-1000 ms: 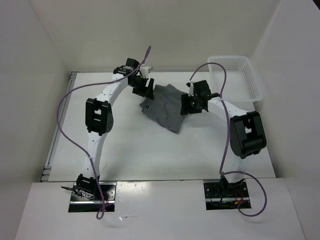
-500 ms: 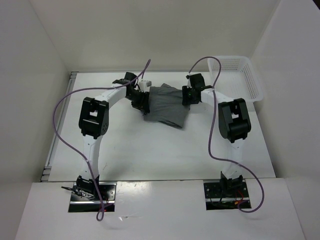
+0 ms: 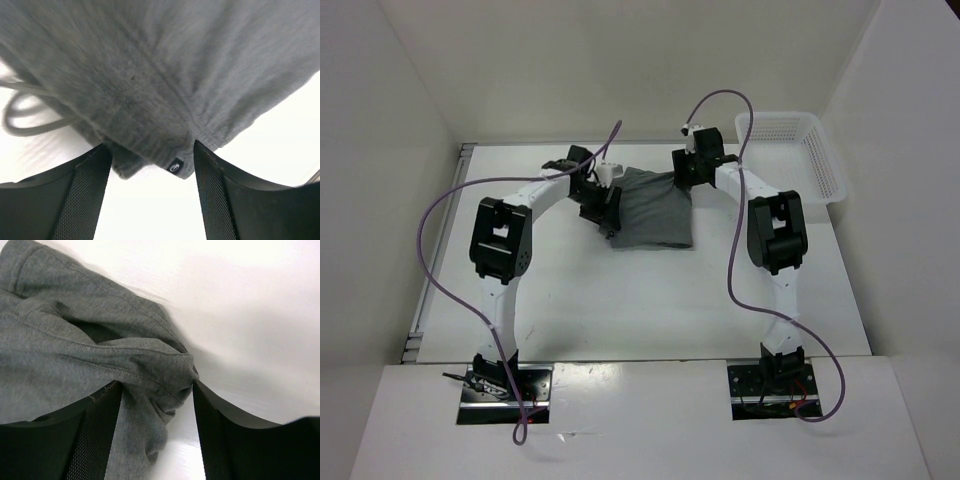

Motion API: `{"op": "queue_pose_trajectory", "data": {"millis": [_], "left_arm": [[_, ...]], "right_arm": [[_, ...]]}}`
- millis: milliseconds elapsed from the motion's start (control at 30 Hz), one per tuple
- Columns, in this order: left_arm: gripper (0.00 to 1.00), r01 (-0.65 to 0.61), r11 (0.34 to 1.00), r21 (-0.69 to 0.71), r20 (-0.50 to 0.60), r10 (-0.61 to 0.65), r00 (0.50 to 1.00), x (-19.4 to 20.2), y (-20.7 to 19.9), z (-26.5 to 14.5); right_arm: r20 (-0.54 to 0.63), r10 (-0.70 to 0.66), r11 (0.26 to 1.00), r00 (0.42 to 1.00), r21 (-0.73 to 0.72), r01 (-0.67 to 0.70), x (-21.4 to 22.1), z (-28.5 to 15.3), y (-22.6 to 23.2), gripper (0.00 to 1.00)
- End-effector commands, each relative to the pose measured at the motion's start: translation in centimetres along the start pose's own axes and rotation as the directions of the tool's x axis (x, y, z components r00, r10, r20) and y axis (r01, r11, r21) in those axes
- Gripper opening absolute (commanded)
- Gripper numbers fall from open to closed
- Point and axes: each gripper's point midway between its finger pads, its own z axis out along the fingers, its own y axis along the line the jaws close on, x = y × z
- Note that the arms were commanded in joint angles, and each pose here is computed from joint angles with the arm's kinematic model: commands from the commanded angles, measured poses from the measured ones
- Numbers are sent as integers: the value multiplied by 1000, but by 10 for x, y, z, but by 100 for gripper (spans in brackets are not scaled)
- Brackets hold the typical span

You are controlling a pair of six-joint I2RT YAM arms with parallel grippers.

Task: Fold and stack the shorts
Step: Fold the shorts

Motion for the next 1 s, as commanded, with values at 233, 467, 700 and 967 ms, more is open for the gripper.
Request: {"op": "queue_pose_trajectory", "data": {"millis": [233,467,700,967], "left_arm": [[79,-117,991,-69,271,132,954,-126,-4,-70],[83,-66,993,-102,193,85,977,-116,35,-19],[87,-53,986,-156,203,84,975,-126,63,-1],[86,-57,985,-162,197,89,976,-126,67,13]], "right_arm": [[100,-86,991,991,-95,95,-33,-92,27,70],[-94,-77,966,993,-255,50,54,-109,51,75],[-190,-50,956,980,-293,-8,103,-115,57,76],[-228,-7,954,974,-293,-62,126,-106,59,76]]}}
